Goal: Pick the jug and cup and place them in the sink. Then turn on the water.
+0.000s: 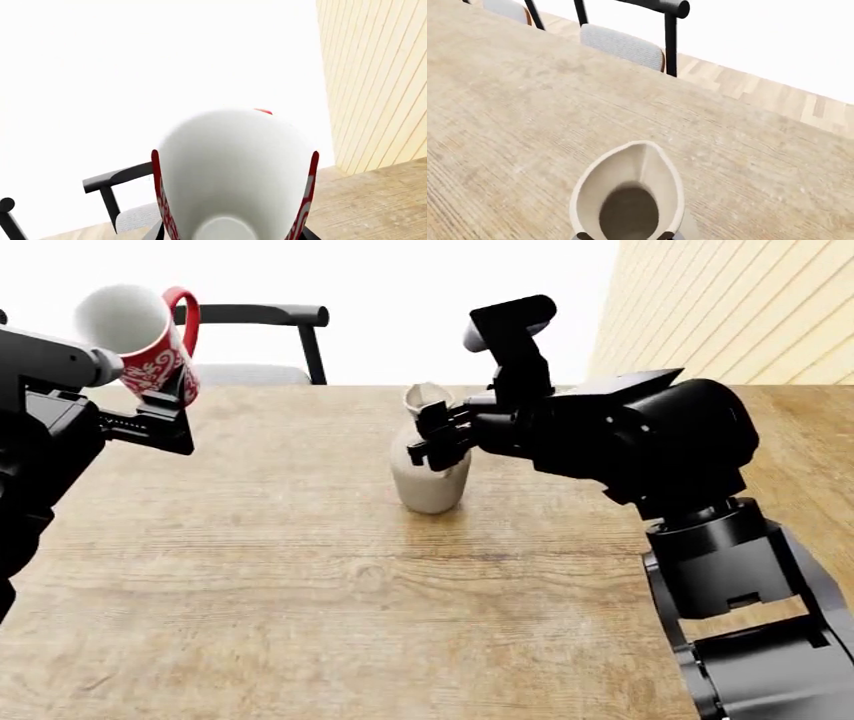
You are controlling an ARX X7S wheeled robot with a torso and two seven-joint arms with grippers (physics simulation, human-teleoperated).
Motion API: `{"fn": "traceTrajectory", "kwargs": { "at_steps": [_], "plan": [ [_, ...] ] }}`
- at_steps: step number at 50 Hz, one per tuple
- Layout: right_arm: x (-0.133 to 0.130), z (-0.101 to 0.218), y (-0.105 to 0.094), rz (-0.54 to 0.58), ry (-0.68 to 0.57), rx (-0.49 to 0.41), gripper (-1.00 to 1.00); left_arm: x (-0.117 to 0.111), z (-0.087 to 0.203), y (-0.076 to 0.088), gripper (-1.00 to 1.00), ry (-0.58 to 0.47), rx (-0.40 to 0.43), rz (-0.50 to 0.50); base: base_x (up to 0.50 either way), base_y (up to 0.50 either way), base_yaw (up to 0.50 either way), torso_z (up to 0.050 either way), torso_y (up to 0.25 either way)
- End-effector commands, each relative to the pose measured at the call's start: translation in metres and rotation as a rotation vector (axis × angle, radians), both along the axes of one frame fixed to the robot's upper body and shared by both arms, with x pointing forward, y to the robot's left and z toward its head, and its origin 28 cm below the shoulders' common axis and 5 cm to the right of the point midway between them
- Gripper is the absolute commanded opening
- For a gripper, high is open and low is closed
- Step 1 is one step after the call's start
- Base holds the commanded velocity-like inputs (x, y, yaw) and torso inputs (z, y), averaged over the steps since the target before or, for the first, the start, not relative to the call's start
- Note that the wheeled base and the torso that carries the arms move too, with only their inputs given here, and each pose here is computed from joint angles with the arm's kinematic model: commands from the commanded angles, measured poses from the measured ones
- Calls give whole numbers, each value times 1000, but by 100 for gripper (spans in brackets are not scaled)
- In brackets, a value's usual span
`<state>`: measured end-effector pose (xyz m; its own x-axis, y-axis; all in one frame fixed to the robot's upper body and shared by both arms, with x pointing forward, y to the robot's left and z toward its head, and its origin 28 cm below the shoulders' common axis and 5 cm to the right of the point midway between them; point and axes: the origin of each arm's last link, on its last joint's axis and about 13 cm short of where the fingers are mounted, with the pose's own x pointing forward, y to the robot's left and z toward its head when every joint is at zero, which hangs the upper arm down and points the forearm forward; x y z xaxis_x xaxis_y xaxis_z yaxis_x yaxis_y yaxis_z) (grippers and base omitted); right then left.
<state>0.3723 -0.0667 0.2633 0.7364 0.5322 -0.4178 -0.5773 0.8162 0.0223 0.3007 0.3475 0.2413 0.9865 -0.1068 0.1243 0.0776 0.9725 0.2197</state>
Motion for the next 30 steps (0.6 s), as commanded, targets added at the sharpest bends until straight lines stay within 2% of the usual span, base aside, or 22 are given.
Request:
{"fn": "traceTrajectory", "kwargs": {
  "at_steps": [1,19,30],
  "plan": [
    [-1,0,2,25,-5,2,-100,0,2,0,-100,-10,-16,2,0,3,3,0,0],
    [-16,36,-18,-46,-163,51,-100,0,2,0,-100,18,-30,-20,0,0,0,1,1],
    [-49,53,-29,-85,-297,29,-100,0,2,0,-100,32,-37,-46,0,0,0,0,2]
  ]
}}
